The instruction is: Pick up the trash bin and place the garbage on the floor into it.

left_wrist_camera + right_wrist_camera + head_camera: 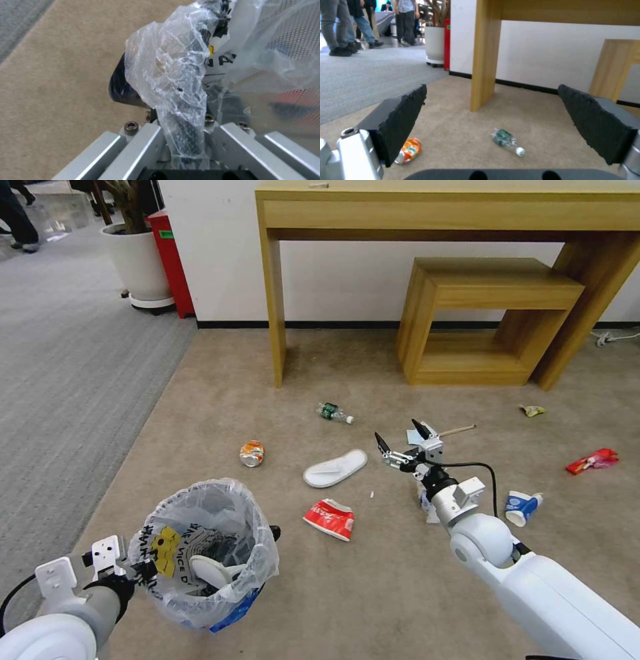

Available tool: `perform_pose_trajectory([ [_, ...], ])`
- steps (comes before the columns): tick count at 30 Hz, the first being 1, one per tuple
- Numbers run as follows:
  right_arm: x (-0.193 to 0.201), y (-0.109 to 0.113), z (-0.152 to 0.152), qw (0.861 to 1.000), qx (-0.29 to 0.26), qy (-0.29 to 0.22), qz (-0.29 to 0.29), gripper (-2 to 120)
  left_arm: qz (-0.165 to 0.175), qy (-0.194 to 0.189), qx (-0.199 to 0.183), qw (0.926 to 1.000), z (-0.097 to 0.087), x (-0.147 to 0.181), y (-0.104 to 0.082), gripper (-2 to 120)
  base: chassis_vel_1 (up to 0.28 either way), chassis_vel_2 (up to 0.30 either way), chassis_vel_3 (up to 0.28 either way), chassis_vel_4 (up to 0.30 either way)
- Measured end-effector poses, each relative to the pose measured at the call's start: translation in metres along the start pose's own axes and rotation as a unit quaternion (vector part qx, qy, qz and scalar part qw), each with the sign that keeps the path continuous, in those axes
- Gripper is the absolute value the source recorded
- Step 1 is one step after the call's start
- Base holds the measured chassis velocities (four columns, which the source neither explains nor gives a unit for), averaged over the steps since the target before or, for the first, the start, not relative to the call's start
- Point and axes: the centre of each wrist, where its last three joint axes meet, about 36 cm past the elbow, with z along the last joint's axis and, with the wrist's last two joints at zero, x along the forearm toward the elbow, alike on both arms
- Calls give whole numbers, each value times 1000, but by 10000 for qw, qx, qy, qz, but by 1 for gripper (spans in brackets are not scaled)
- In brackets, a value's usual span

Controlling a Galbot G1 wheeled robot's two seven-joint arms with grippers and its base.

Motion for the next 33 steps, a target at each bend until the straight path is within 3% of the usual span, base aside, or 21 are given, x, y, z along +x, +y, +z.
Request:
perform_pose_trajectory([
  [16, 1, 1, 7, 9998, -34, -173, -17, 100, -1, 1, 16, 10000, 2, 2, -1, 1, 136, 134, -130, -128],
  [33, 0, 5, 12, 9992, -153, -356, 21, 100, -18, -7, 46, 10000, 3, 4, -2, 1, 3, 5, -2, -2],
])
